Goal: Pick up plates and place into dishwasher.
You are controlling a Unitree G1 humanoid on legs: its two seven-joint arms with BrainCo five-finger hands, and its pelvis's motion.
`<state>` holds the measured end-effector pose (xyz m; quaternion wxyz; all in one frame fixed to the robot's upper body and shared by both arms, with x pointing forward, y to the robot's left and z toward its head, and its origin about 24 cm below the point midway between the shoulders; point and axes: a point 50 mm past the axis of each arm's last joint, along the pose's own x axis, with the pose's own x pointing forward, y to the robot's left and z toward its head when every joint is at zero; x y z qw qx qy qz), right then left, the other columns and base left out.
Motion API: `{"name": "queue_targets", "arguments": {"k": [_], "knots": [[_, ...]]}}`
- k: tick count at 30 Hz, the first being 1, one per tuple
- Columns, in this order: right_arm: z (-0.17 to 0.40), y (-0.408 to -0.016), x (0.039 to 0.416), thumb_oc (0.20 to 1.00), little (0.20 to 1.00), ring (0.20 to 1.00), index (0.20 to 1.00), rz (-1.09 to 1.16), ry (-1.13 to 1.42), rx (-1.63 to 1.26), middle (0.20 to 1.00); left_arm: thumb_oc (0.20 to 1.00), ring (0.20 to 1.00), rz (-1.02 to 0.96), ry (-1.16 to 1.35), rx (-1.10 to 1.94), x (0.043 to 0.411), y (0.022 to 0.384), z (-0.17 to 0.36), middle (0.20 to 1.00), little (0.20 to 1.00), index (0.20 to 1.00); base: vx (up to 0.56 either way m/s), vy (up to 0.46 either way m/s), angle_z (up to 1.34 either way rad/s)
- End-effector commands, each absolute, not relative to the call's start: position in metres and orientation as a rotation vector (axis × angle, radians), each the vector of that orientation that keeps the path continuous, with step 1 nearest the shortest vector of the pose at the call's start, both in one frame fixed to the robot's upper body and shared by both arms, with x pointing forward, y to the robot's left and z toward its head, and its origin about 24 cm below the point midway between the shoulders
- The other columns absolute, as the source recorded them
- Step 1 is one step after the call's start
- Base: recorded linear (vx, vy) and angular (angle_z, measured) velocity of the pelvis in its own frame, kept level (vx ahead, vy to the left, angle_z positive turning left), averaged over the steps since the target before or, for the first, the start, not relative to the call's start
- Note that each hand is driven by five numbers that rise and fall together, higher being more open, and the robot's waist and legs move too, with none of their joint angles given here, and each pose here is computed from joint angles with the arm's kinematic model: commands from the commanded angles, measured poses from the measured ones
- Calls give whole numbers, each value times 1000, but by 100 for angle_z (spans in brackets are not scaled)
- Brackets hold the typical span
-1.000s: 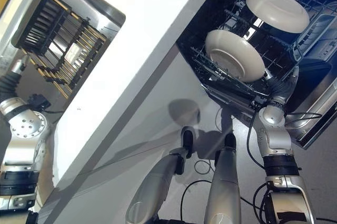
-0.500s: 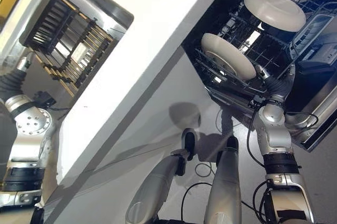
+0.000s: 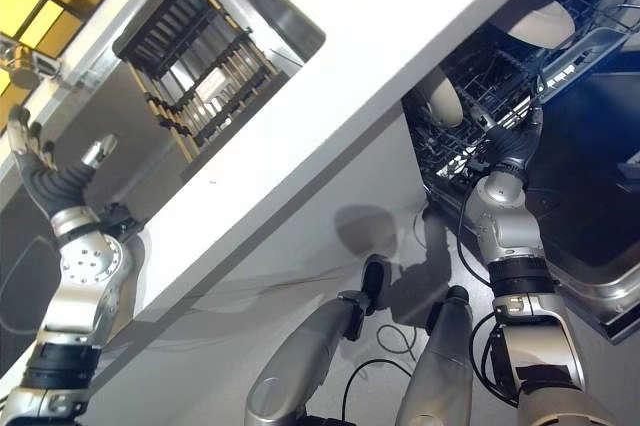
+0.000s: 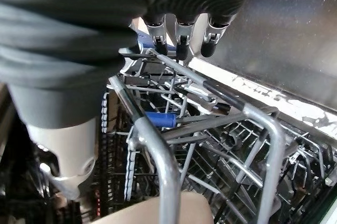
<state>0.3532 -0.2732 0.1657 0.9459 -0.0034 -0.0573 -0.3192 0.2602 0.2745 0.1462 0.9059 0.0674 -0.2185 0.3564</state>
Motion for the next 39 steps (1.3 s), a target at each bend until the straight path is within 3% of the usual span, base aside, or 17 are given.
{"name": "queue_targets", "arguments": {"k": [1, 22, 29, 39], "knots": [[276, -152, 370, 1000, 1000, 1000, 1000, -168, -523, -8, 1000, 1000, 1000, 670, -465, 117, 255, 266, 140, 1000, 1000, 1000, 74, 58, 10], [317, -146, 377, 1000, 1000, 1000, 1000, -60, -615, -57, 1000, 1000, 1000, 620, -477, 85, 236, 274, 137, 1000, 1000, 1000, 4, 4, 1], [308, -167, 374, 1000, 1000, 1000, 1000, -204, -577, -136, 1000, 1000, 1000, 607, -508, 92, 242, 271, 149, 1000, 1000, 1000, -96, -100, -1], [282, -226, 359, 1000, 1000, 1000, 1000, -566, -414, -492, 1000, 1000, 1000, 699, -550, 133, 257, 273, 176, 1000, 1000, 1000, -155, -147, -17]]}}
